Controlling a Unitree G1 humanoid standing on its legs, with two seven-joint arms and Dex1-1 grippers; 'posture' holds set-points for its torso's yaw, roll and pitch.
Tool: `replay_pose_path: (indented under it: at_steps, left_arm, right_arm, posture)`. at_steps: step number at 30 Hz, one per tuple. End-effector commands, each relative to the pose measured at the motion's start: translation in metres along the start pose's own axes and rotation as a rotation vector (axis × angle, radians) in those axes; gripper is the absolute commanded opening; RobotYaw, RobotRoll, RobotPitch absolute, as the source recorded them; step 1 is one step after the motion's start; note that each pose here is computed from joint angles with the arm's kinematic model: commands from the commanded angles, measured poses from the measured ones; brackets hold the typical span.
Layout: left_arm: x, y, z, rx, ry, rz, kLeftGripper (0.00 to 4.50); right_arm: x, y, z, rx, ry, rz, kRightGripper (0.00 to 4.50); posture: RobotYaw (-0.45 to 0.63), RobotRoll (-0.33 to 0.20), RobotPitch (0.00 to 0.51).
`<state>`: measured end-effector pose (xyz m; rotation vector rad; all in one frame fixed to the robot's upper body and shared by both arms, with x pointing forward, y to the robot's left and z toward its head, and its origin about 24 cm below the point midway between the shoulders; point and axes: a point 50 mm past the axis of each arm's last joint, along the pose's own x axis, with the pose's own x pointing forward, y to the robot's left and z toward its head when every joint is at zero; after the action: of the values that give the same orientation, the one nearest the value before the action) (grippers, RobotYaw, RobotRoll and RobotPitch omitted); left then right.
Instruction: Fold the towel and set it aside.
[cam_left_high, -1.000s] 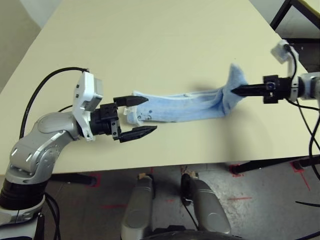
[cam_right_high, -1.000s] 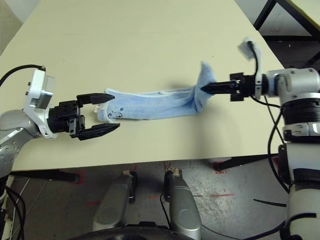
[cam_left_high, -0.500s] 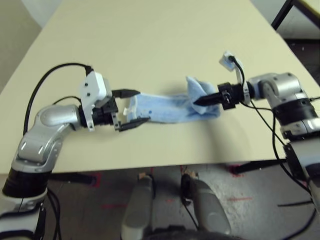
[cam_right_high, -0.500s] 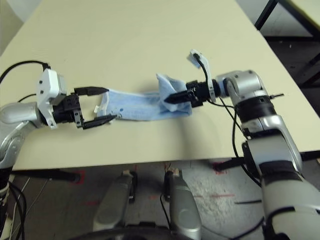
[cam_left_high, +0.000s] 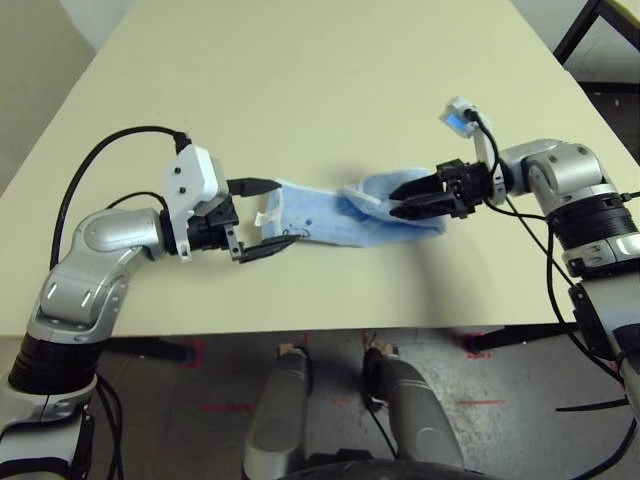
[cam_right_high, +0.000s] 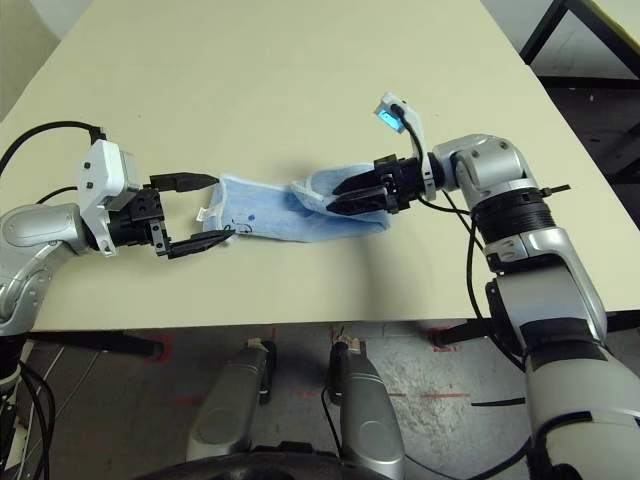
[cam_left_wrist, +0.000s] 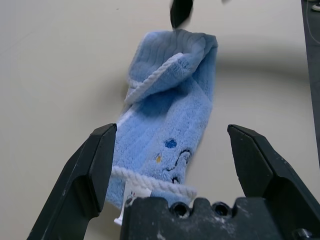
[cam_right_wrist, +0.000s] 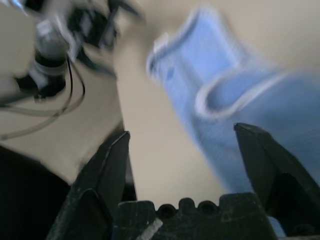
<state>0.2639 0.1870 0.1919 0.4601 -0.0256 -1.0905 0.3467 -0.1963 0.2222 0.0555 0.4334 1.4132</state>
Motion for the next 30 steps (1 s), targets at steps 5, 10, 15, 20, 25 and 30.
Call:
replay_pose_path:
  at_steps: [5,10,15,20,25,30]
  left_arm:
    - [0.025,0.015,0.017,-0.074,-0.084,0.067,4.50]
    - [0.062,0.024,0.027,-0.134,-0.088,0.109,4.12]
    - [0.101,0.022,0.029,-0.127,-0.041,0.080,2.42]
    - [0.142,0.019,0.029,-0.141,0.000,0.055,0.35]
    - [0.165,0.008,0.024,-0.144,0.042,-0.007,0.00]
    - [0.168,-0.013,0.006,-0.154,0.151,-0.117,0.00]
  right_arm:
    - [-0.025,-0.026,0.004,-0.120,-0.119,-0.326,4.46]
    - [-0.023,-0.033,-0.013,-0.164,-0.104,-0.367,4.50]
    - [-0.014,-0.033,-0.023,-0.176,-0.126,-0.331,3.63]
    - [-0.002,-0.032,-0.035,-0.194,-0.116,-0.297,1.66]
    - [0.017,-0.031,-0.046,-0.210,-0.100,-0.261,0.01]
    - [0.031,-0.030,-0.062,-0.190,-0.063,-0.241,0.01]
  posture:
    - [0.18,0.000,0.152]
    - [0.18,0.000,0.148]
    - [0.18,0.000,0.144]
    - [0.16,0.000,0.142]
    - [0.14,0.000,0.142]
    - [0.14,0.000,0.146]
